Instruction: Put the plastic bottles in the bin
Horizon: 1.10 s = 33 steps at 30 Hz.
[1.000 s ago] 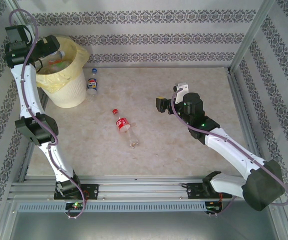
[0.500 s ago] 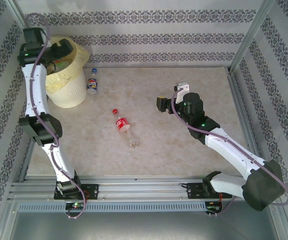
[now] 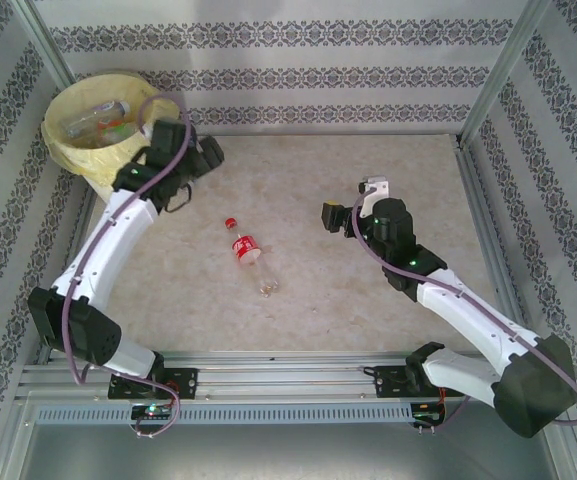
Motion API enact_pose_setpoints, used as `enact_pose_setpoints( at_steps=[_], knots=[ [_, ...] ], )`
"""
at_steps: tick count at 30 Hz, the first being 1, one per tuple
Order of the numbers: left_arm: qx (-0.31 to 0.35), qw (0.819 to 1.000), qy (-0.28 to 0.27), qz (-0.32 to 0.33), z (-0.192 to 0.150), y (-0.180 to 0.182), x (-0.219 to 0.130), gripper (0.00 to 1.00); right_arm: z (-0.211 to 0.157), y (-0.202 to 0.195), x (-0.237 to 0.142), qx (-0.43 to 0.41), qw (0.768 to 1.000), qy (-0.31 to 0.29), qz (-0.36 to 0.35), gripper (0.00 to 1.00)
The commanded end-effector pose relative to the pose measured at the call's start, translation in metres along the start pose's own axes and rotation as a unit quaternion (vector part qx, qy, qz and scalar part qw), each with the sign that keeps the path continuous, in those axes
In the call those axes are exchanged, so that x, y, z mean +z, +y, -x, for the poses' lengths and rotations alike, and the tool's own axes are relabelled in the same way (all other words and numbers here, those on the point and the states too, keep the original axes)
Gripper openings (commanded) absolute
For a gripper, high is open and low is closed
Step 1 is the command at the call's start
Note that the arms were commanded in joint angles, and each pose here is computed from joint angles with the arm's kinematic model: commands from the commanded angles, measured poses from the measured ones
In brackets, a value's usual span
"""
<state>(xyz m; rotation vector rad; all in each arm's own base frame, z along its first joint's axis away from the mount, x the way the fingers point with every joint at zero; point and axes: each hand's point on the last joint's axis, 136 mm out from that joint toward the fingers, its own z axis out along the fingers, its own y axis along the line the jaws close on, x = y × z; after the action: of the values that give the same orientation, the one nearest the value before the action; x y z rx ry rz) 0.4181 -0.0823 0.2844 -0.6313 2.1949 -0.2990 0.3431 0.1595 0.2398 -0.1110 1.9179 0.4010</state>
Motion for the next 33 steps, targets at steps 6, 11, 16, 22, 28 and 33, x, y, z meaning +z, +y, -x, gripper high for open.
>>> enact_pose_setpoints(
  at_steps=[6,11,16,22,28,33],
  knots=[
    [-0.064,0.988,0.103,0.096,-0.116,0.037,0.020,1.00,-0.020,0.026,-0.005,-0.048,0.996,0.015,0.075,0.98],
    [-0.080,0.980,0.164,0.078,-0.168,0.045,0.032,1.00,-0.025,0.040,-0.008,-0.097,0.989,0.001,0.107,0.98],
    [-0.035,0.976,0.204,0.074,-0.192,0.035,0.041,1.00,-0.025,0.040,-0.008,-0.111,0.989,-0.003,0.100,0.98],
    [-0.006,0.972,0.229,0.060,-0.214,0.011,0.061,1.00,-0.025,0.037,-0.009,-0.110,0.990,-0.001,0.090,0.98],
    [0.002,0.956,0.266,0.124,-0.236,0.023,0.077,1.00,-0.024,0.032,-0.012,-0.107,0.991,-0.002,0.076,0.98],
    [0.021,0.952,0.283,0.113,-0.251,0.016,0.089,0.97,-0.025,0.032,-0.010,-0.106,0.991,0.003,0.075,0.98]
  ],
)
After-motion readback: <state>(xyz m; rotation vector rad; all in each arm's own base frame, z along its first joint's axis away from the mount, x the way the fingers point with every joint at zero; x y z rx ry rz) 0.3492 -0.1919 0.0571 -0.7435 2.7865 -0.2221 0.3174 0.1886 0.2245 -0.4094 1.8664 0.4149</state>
